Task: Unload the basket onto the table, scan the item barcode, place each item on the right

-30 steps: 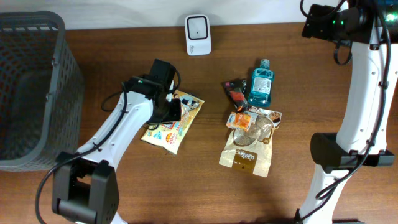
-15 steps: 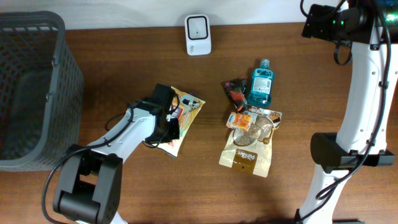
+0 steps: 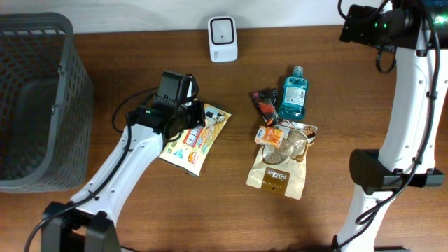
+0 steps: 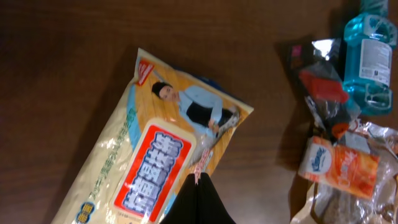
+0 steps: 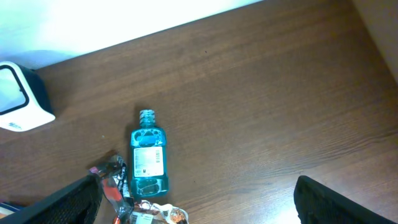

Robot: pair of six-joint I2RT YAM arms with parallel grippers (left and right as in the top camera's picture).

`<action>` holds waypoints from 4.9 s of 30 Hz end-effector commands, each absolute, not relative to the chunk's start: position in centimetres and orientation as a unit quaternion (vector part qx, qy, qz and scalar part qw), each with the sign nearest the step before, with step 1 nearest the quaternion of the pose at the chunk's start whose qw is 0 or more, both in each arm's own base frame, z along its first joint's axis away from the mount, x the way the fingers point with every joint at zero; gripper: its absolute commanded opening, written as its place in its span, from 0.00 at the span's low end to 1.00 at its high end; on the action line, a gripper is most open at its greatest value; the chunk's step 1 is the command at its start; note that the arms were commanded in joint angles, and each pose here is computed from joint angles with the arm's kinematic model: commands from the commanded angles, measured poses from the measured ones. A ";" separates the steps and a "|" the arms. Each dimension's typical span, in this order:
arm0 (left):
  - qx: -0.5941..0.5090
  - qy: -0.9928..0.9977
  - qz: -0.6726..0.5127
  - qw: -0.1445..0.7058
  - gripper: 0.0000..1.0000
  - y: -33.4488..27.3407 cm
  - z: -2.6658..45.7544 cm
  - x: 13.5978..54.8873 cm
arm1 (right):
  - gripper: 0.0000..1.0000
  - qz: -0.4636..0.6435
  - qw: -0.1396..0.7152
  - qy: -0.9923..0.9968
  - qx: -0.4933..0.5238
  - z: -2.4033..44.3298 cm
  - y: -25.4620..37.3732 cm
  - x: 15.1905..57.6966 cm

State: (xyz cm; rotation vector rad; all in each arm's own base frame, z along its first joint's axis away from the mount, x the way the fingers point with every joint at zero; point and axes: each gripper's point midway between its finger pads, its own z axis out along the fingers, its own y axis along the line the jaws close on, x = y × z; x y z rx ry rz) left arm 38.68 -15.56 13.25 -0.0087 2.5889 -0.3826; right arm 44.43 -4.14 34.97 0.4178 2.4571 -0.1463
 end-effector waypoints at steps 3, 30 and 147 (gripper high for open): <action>-0.017 0.972 -0.111 0.208 0.00 -15.3 6.4 39.3 | 0.99 -0.065 0.313 0.933 0.164 34.8 -4.5 44.3; 0.005 0.983 -0.041 0.177 0.00 -12.7 9.8 34.2 | 0.98 -0.065 0.313 0.933 0.164 34.8 -4.5 44.3; -0.045 0.997 -0.043 0.035 0.00 -11.1 3.0 30.5 | 0.98 -0.065 0.314 0.933 0.164 34.8 -4.5 44.3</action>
